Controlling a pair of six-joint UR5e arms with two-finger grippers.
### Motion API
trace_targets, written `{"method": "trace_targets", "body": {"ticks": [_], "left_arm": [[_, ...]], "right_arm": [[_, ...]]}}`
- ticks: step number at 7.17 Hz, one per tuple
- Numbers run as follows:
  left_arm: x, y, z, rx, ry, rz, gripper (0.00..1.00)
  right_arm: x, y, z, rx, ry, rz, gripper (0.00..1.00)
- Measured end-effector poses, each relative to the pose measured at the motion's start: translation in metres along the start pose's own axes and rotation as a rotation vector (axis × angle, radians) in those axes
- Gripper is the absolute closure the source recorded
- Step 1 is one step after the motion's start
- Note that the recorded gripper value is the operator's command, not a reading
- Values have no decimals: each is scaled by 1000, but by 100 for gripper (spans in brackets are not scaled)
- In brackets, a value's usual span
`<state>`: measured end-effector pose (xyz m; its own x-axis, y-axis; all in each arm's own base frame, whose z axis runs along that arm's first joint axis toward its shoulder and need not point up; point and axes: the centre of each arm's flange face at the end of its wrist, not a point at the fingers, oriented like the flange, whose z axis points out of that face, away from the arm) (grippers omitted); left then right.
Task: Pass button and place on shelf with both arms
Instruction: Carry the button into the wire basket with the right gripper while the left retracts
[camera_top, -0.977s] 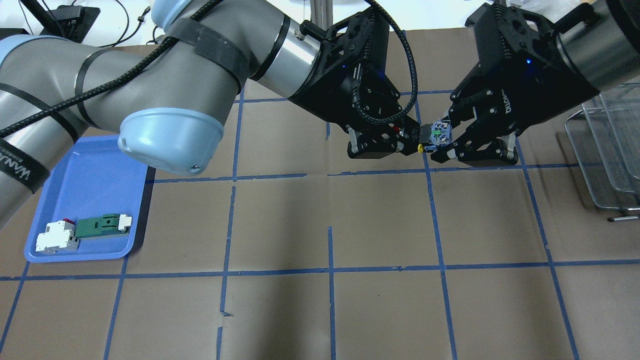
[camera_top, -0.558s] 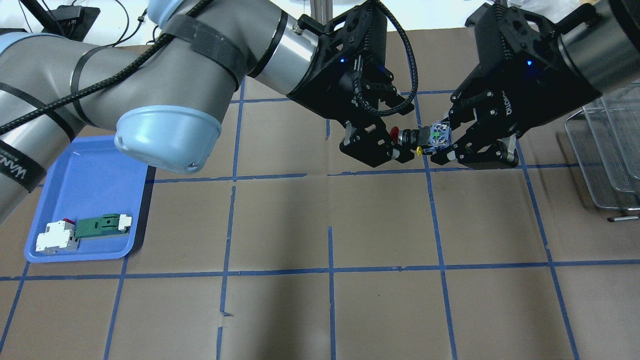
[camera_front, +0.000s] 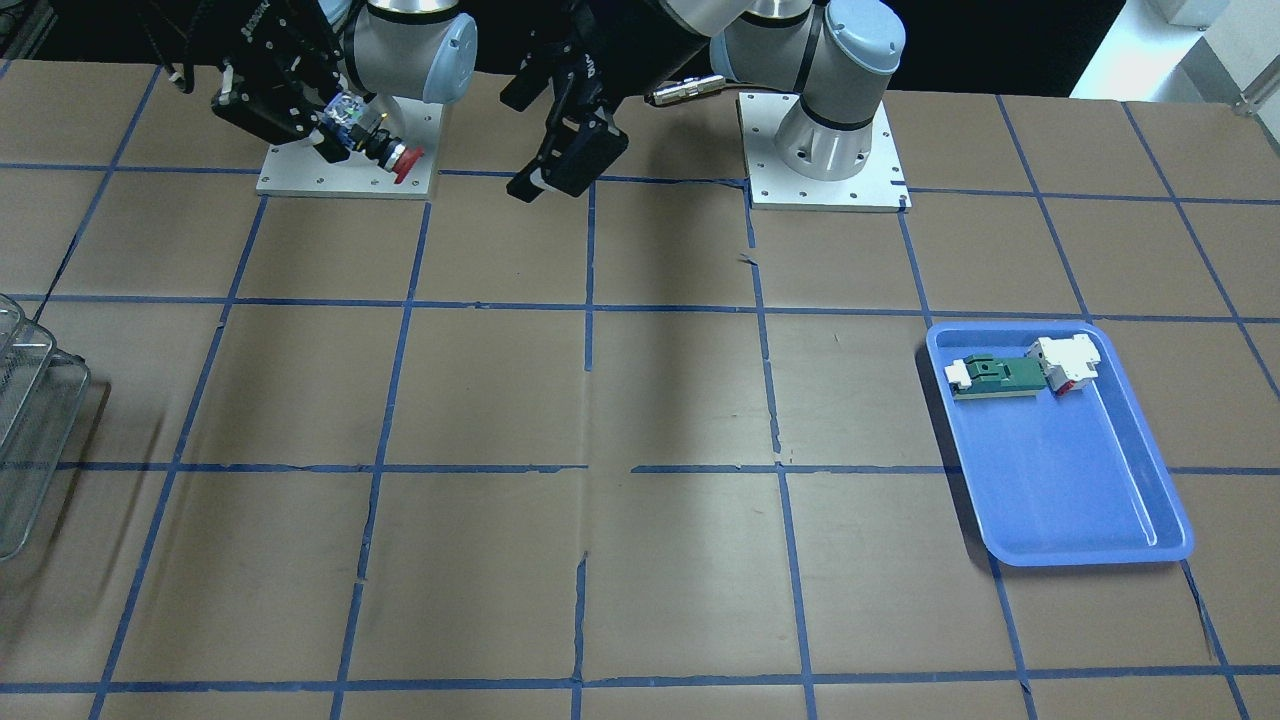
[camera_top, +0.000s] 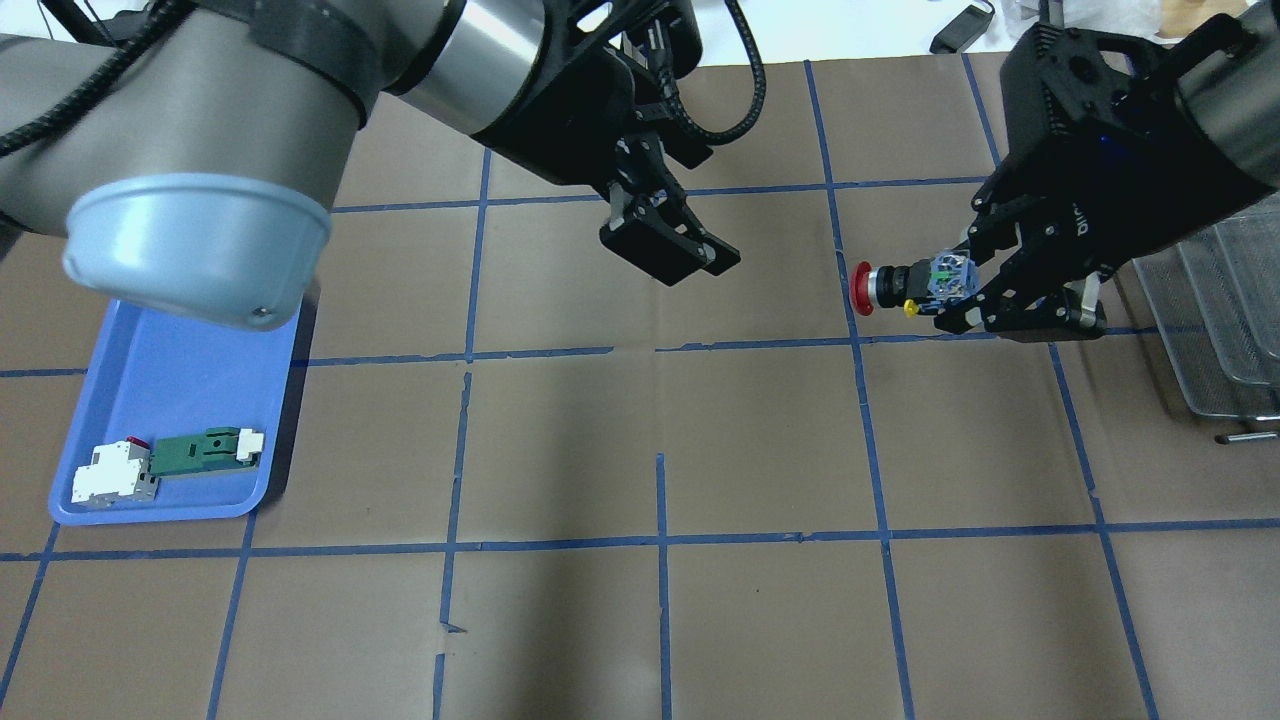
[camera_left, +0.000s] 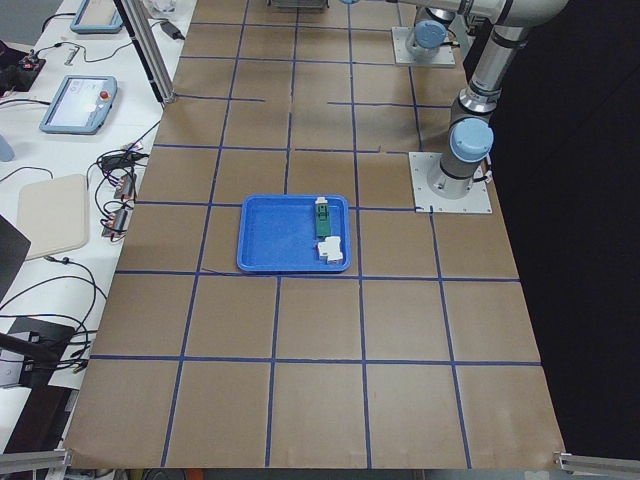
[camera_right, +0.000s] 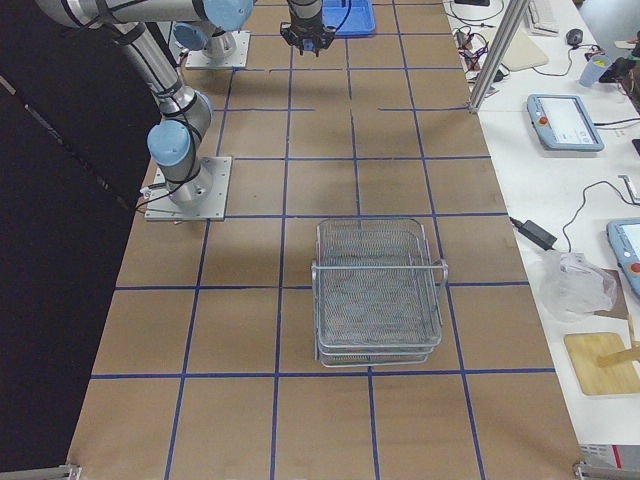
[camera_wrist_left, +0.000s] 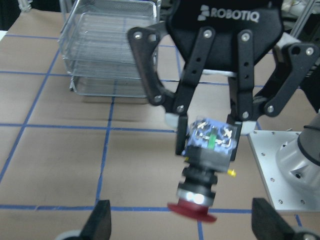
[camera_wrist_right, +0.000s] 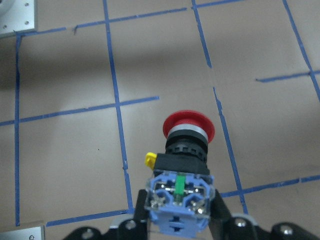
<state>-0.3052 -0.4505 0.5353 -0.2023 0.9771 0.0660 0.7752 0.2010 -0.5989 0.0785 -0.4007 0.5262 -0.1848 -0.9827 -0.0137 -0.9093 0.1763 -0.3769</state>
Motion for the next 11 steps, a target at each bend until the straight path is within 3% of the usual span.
{"method": "trace_targets", "body": {"ticks": [2, 4, 6, 8, 9, 10, 11], "left_arm": [[-16, 27, -24, -146, -139, -200, 0], [-33, 62, -55, -287, -326, -434, 0], [-39, 85, -71, -332, -408, -667, 0], [-47, 92, -71, -331, -435, -833, 0], [-49, 94, -72, -350, -451, -891, 0], [-51, 99, -71, -383, -480, -969, 0], [-52, 103, -70, -403, -502, -1041, 0]], "right_arm": [[41, 78, -21, -60, 81, 86, 100], [93, 174, -31, -168, 168, 152, 100], [144, 285, -31, -264, 263, 235, 100], [176, 371, -23, -280, 299, 337, 100], [183, 390, -18, -279, 302, 385, 93], [185, 397, -15, -277, 305, 443, 55], [185, 398, -14, -273, 311, 486, 8]]}}
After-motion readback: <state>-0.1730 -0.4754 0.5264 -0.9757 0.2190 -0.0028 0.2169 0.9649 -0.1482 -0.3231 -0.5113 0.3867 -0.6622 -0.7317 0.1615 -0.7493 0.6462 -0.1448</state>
